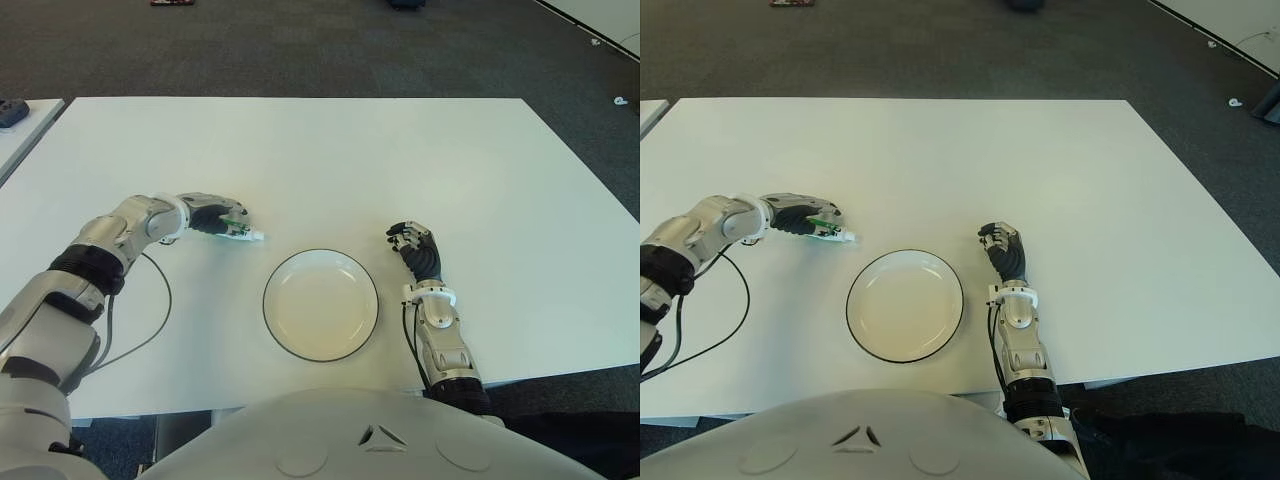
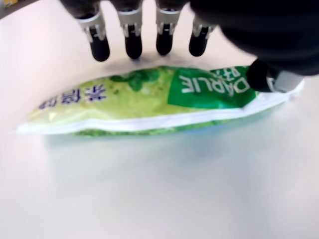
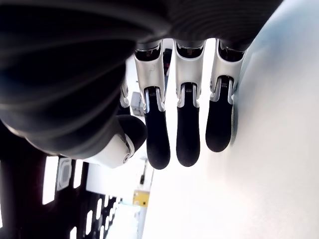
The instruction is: Put the toothpaste on the table into the plate.
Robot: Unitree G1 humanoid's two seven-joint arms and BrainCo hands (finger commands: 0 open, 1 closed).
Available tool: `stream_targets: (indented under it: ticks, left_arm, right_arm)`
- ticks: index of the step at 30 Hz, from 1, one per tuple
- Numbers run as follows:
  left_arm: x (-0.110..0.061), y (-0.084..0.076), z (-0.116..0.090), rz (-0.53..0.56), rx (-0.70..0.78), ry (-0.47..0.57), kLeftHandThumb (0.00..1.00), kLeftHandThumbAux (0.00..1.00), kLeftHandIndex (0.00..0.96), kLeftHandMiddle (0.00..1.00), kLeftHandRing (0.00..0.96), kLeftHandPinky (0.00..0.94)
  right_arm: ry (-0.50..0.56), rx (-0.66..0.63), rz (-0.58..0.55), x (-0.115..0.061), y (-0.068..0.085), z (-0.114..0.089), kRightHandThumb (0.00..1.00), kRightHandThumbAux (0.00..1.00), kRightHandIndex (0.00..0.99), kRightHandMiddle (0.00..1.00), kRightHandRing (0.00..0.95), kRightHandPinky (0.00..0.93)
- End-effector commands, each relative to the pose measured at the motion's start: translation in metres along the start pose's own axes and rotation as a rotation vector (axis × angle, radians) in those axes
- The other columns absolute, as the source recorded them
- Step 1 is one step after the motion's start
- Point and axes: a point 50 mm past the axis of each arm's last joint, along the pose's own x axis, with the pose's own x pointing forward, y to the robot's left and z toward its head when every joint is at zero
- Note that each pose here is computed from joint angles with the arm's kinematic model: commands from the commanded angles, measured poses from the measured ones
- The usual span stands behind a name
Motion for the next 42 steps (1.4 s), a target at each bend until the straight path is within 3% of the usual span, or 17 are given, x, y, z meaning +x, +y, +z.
stream_targets:
  ticks: [1, 10, 20, 24, 30, 35, 39, 42]
  left_arm:
    - [-0.003, -0.033, 0.009, -0.162, -0.007, -0.059, 0.493, 0.201, 0.0, 0.0, 0.0, 0.0]
    - [-0.023, -0.01, -0.004, -0.082, -0.094, -0.031, 0.423, 0.327, 0.0, 0.0, 0.0, 0.0]
    - [-0.029, 0.001, -0.015, 0.189, -0.275, -0.025, 0.056, 0.656, 0.0, 0.0, 0.0, 0.0]
    - [-0.035, 0.007, -0.019, 0.314, -0.353, -0.044, 0.011, 0.74, 0.0, 0.0, 0.0, 0.0]
    - [-0.042, 0.009, -0.023, 0.388, -0.385, -0.079, 0.001, 0.788, 0.0, 0.0, 0.0, 0.0]
    - [-0.046, 0.006, -0.024, 0.421, -0.316, -0.098, 0.024, 0.776, 0.0, 0.0, 0.0, 0.0]
    - [-0.049, 0.003, -0.024, 0.429, -0.261, -0.105, 0.16, 0.683, 0.0, 0.0, 0.0, 0.0]
    - [-0.051, 0.0, -0.022, 0.419, -0.222, -0.104, 0.314, 0.544, 0.0, 0.0, 0.0, 0.0]
  right_arm:
    - [0.015, -0.001, -0.007, -0.002, -0.002, -0.003, 0.713, 0.732, 0.424, 0.471, 0.46, 0.476]
    - [0.019, -0.018, -0.012, -0.002, -0.003, -0.004, 0.714, 0.732, 0.423, 0.474, 0.463, 0.475]
    - [0.026, -0.012, -0.006, -0.001, 0.0, -0.004, 0.716, 0.733, 0.423, 0.469, 0.456, 0.466]
    - [0.031, -0.009, -0.006, -0.001, 0.0, -0.004, 0.716, 0.733, 0.422, 0.467, 0.451, 0.458]
    - [0.031, -0.013, -0.004, -0.001, 0.001, -0.004, 0.715, 0.733, 0.422, 0.465, 0.451, 0.463]
    - [0.031, -0.016, -0.004, -0.001, 0.001, -0.003, 0.715, 0.733, 0.422, 0.464, 0.451, 0.464]
    - [0.031, -0.014, -0.003, -0.002, 0.001, -0.004, 0.715, 0.733, 0.423, 0.467, 0.451, 0.464]
    - [0.03, -0.008, -0.002, -0.002, 0.001, -0.004, 0.715, 0.733, 0.423, 0.469, 0.452, 0.465]
